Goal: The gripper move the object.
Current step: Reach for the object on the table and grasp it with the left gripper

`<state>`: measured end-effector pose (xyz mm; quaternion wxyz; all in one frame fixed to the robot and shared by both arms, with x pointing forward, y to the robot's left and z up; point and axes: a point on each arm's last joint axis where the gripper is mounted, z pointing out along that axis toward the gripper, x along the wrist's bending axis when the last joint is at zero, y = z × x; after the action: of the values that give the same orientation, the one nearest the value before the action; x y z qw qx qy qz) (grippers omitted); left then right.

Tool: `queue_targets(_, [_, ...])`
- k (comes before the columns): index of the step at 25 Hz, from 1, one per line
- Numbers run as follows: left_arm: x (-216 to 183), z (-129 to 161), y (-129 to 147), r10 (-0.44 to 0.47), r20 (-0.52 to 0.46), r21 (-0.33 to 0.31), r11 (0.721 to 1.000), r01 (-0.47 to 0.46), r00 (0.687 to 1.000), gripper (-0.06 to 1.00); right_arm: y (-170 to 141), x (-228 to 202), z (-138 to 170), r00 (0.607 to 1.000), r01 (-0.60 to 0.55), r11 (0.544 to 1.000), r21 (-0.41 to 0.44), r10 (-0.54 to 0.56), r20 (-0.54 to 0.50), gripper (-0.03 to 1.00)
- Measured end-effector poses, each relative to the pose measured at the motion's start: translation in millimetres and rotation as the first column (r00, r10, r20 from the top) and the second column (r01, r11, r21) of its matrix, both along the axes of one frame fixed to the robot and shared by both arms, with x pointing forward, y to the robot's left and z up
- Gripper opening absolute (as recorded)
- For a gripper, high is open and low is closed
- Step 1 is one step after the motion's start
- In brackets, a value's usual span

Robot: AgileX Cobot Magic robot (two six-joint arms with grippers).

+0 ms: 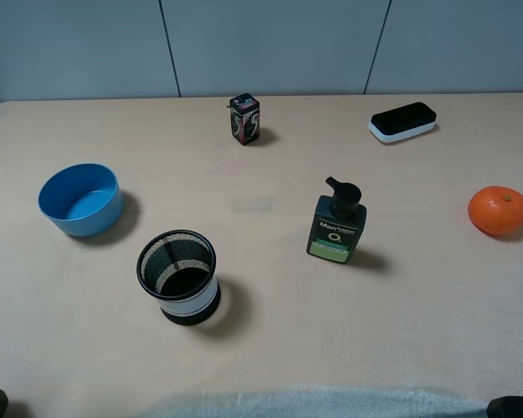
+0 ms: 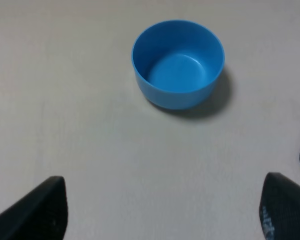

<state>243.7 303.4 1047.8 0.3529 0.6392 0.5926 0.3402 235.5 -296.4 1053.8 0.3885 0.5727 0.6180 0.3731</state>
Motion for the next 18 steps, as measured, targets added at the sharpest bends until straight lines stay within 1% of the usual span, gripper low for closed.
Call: queue_targets(18, [0.0,0.0,0.0,0.0,0.0,0.0,1.0,0.0,1.0,0.77,0.0,0.0,0.0,1.0,0.0,1.0,0.0,0.0,0.0,0.64])
